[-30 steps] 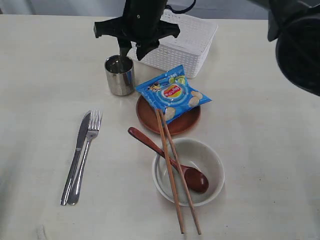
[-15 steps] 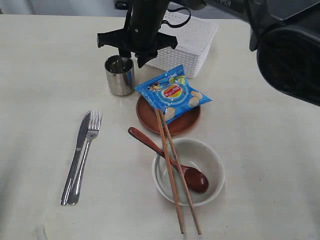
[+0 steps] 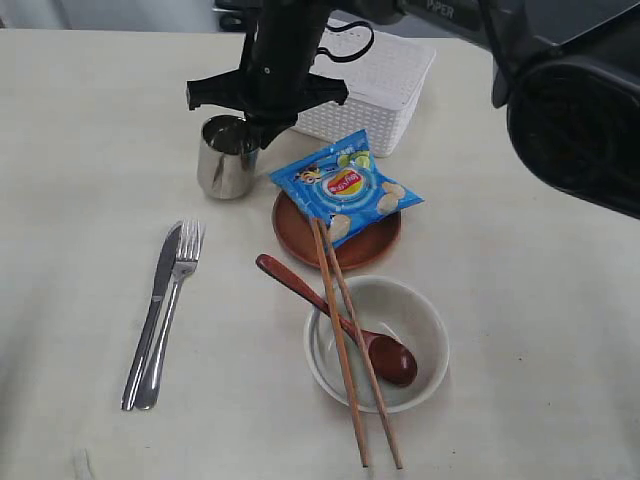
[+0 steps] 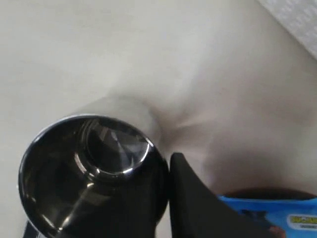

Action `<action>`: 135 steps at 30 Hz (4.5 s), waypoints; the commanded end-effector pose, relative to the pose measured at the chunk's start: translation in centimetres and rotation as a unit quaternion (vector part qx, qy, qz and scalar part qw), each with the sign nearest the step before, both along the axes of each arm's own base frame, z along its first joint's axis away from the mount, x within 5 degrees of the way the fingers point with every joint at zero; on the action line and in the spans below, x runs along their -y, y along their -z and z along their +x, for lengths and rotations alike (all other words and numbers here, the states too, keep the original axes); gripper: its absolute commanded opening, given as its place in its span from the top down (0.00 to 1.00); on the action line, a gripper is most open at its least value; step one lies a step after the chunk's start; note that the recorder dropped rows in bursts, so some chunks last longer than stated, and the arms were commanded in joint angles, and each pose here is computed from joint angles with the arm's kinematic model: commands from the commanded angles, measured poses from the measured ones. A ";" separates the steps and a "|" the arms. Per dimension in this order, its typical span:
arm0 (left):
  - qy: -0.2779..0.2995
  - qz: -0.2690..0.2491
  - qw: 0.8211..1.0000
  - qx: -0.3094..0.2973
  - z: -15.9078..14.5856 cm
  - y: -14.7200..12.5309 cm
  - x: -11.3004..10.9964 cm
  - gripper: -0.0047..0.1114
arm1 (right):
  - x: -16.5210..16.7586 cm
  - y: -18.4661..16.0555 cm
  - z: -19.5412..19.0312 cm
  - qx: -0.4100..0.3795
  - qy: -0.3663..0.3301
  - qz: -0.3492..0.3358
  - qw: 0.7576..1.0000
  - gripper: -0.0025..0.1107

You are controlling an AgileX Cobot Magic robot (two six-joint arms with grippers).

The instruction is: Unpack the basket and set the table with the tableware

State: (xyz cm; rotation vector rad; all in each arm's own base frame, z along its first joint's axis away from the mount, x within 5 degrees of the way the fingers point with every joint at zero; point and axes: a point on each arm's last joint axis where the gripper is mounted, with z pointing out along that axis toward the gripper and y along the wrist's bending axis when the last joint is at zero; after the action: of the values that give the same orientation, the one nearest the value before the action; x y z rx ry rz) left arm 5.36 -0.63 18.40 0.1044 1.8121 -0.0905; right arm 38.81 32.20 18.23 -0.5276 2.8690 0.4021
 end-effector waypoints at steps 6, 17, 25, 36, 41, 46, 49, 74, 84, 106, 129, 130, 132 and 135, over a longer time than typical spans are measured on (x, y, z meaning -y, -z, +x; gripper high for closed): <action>0.003 0.002 1.000 0.004 0.0 0.0 0.0 0.96 | -1.4 -0.5 -2.1 0.009 -0.069 -0.046 0.996 0.98; 0.003 0.002 1.000 0.004 0.0 0.0 0.0 0.96 | -1.4 -0.8 -2.2 0.021 -0.059 -0.065 0.996 0.66; 0.003 0.002 1.000 0.004 0.0 0.0 0.0 0.96 | -0.9 -4.4 -2.7 0.046 -0.051 -0.042 0.997 0.62; 0.003 0.002 1.000 0.004 0.0 0.0 0.0 0.96 | 0.6 -13.1 -6.1 0.095 -0.066 -0.005 0.993 0.79; 0.003 0.002 1.000 0.004 0.0 0.0 0.0 0.96 | 1.8 -16.3 -9.2 0.111 -0.081 0.009 0.990 0.98; 0.003 0.002 1.000 0.004 0.0 0.0 0.0 0.96 | 5.7 -19.5 -12.1 0.139 -0.063 0.002 0.988 0.98; 0.003 0.002 1.000 0.004 0.0 0.0 0.0 0.96 | 9.0 -20.2 -12.4 0.140 -0.026 -0.001 0.990 0.98; 0.003 0.002 1.000 0.004 0.0 0.0 0.0 0.96 | 27.1 -16.1 -22.1 0.325 0.106 0.075 0.937 0.98; 0.003 0.002 1.000 0.004 0.0 0.0 0.0 0.96 | 28.8 -17.5 -29.4 0.454 0.113 0.117 0.876 0.98; 0.003 0.002 1.000 0.004 0.0 0.0 0.0 0.96 | 30.7 -19.2 -37.7 0.589 0.110 0.165 0.783 0.98; 0.003 -0.002 1.000 0.003 0.0 0.0 0.0 0.96 | 31.3 -16.8 -40.6 0.627 0.109 0.179 0.750 0.98; 0.003 -0.002 1.000 0.003 0.0 0.0 0.0 0.96 | 31.3 -16.4 -40.3 0.622 0.109 0.177 0.755 0.98; 0.003 -0.002 1.000 0.003 0.0 0.0 0.0 0.96 | 31.2 -15.7 -39.9 0.612 0.110 0.174 0.764 0.98; 0.003 -0.002 1.000 0.003 0.0 0.0 0.0 0.96 | 31.1 -14.7 -39.2 0.602 0.111 0.168 0.773 0.98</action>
State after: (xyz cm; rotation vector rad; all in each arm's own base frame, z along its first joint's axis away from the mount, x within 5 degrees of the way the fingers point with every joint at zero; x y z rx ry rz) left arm 5.36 -0.63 18.40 0.1044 1.8121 -0.0905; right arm -0.77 1.14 33.45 -0.2205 1.5216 0.3468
